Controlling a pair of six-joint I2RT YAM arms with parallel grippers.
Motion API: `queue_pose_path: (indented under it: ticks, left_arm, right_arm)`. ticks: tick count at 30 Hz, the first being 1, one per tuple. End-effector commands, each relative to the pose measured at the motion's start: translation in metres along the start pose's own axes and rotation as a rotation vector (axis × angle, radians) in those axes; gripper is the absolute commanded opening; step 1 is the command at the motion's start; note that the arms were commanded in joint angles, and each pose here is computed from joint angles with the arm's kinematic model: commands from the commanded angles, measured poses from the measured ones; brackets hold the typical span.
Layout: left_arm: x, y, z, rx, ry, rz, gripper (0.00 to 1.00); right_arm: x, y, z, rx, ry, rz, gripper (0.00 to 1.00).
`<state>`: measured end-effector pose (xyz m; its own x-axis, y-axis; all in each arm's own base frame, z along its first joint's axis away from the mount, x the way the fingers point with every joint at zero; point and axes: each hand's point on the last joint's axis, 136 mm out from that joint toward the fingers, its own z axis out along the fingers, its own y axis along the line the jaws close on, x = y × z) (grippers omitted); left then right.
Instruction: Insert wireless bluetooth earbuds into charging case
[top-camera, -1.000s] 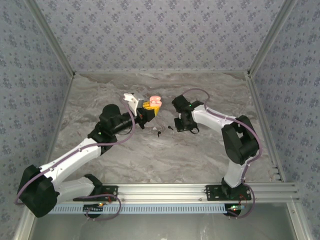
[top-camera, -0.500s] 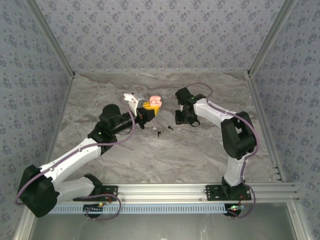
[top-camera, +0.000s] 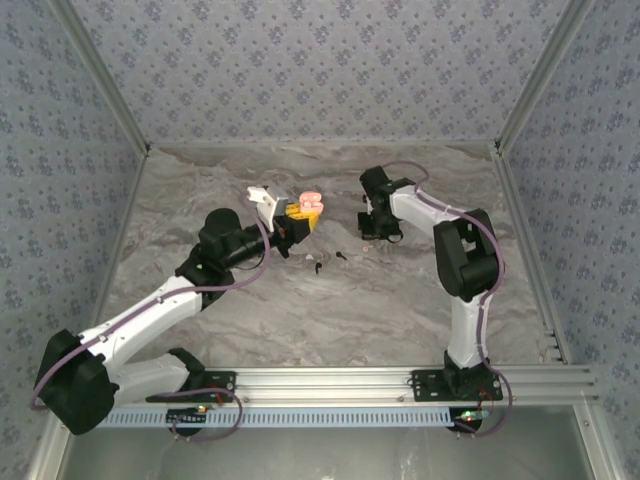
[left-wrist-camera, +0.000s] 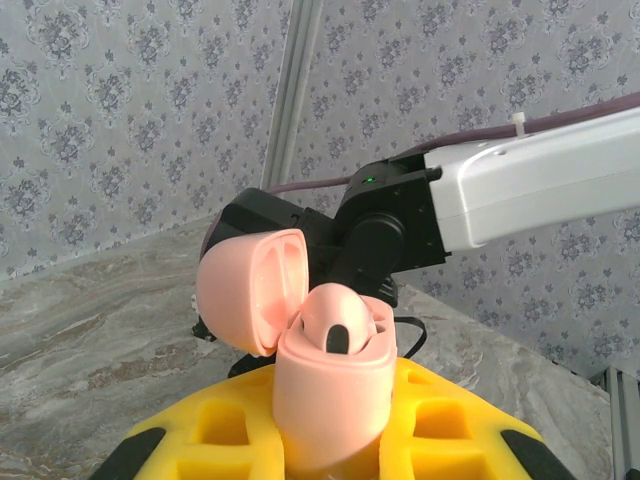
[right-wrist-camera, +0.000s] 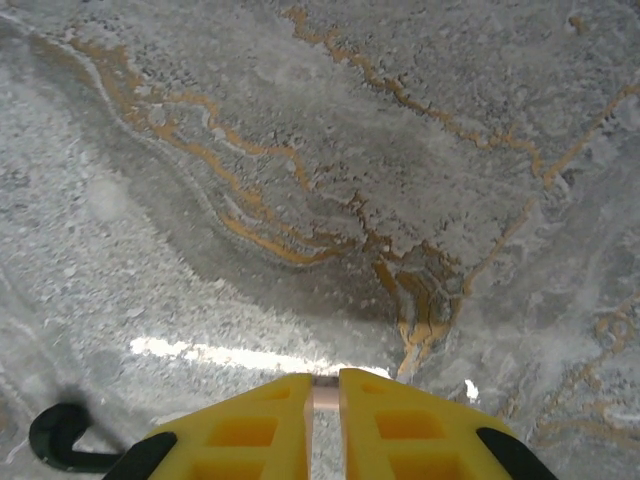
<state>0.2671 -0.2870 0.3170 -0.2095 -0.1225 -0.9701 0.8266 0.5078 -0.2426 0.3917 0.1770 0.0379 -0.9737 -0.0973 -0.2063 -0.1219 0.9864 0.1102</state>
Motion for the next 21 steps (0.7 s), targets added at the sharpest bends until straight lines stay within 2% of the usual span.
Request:
queue_pose_path:
  ticks: [1, 21]
  left_arm:
    - [-0.022, -0.010, -0.001, 0.030, -0.055, 0.040, 0.14]
    - [-0.022, -0.010, 0.001, 0.033, -0.058, 0.035, 0.14]
  right_arm:
    - [0.006, -0.001, 0.007, 0.007, 0.050, -0.014, 0.13]
    - [0.037, -0.015, 0.011, 0.085, 0.118, -0.031, 0.14]
